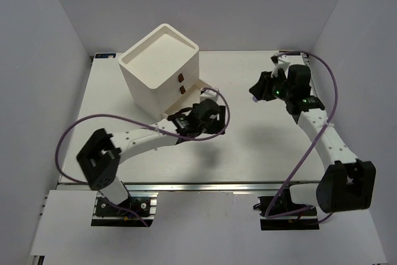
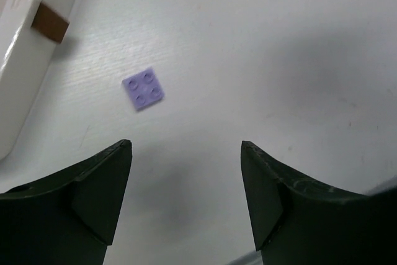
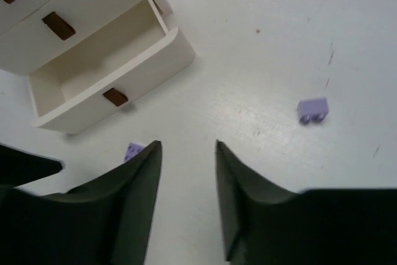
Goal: Sort the legos into containers by color
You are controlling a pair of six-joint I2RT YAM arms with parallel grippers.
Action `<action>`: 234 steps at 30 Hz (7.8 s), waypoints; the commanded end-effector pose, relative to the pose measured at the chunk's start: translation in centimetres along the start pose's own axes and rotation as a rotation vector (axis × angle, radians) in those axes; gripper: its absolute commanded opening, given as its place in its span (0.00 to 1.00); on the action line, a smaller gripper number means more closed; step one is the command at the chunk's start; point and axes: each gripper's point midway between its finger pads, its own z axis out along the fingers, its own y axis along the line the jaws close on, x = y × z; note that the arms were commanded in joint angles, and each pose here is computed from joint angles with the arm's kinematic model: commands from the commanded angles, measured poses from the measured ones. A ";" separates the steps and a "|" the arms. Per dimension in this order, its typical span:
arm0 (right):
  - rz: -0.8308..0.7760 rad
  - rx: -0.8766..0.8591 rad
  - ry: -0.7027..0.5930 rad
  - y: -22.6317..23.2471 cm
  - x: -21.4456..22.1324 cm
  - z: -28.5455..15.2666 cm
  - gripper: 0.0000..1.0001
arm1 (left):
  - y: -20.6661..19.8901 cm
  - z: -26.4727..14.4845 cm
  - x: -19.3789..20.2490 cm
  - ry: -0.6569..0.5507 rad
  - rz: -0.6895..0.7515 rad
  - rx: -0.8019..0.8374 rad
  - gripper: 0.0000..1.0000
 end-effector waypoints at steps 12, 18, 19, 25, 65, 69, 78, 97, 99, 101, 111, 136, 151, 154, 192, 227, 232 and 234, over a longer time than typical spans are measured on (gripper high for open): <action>0.084 -0.135 0.097 -0.4 4.1 -3.6 0.00 | 1.3 7.1 0.8 0.017 0.013 -0.440 0.86; 0.088 -0.180 0.107 0.1 4.5 -3.8 0.01 | 1.5 9.1 2.6 0.057 0.036 -0.458 0.86; 0.090 -0.191 0.108 0.2 4.5 -3.8 0.01 | 1.5 9.5 2.8 0.059 0.035 -0.461 0.86; 0.114 -0.189 0.099 -0.6 4.5 -4.3 0.01 | 2.1 10.9 3.6 0.081 0.016 -0.463 0.81; 0.135 -0.348 0.151 0.2 6.4 -4.2 0.18 | 8.9 -0.2 -10.7 -0.099 0.235 -0.503 0.08; 0.126 -0.352 0.153 0.2 6.6 -4.1 0.27 | 11.4 0.5 -10.8 -0.067 0.238 -0.555 0.11; 0.110 -0.358 0.182 -0.1 7.3 -3.6 0.63 | 12.8 2.3 -10.6 -0.034 0.207 -0.557 0.59; -0.132 0.157 0.299 -12.7 7.4 2.3 0.82 | 7.4 -11.7 -7.1 -0.203 0.207 0.070 0.67; -0.153 0.154 0.324 -13.8 7.8 3.8 0.89 | 7.5 -14.7 -6.8 -0.257 0.227 0.116 0.74; -0.166 0.148 0.350 -14.5 8.1 5.0 0.89 | 8.3 -15.6 -5.2 -0.244 0.243 0.113 0.78; -0.278 0.039 0.427 -14.8 9.4 11.4 0.87 | 10.7 -16.9 -2.3 -0.308 0.267 0.083 0.80; -0.307 0.053 0.513 -14.5 9.9 11.5 0.00 | 11.4 -17.8 -2.6 -0.353 0.241 0.059 0.81; -0.419 -0.433 0.261 9.3 0.0 11.1 0.00 | 11.8 -18.2 -2.7 -0.372 0.227 0.041 0.82; -0.438 -0.440 0.274 10.9 0.6 13.5 0.00 | 11.9 -18.0 -2.6 -0.366 0.226 0.035 0.82; -0.087 -0.211 0.482 8.5 12.7 16.9 0.00 | 12.1 -19.1 -3.2 -0.412 0.207 0.028 0.83; 0.516 -0.515 0.204 15.5 6.4 27.0 0.00 | 13.2 -18.5 -3.1 -0.393 0.199 -0.034 0.83; 0.544 -0.514 0.204 15.3 6.1 28.5 0.00 | 13.3 -18.3 -3.1 -0.388 0.201 -0.039 0.84; 0.550 -0.519 0.200 15.4 6.3 29.0 0.00 | 13.3 -18.2 -2.9 -0.384 0.202 -0.040 0.83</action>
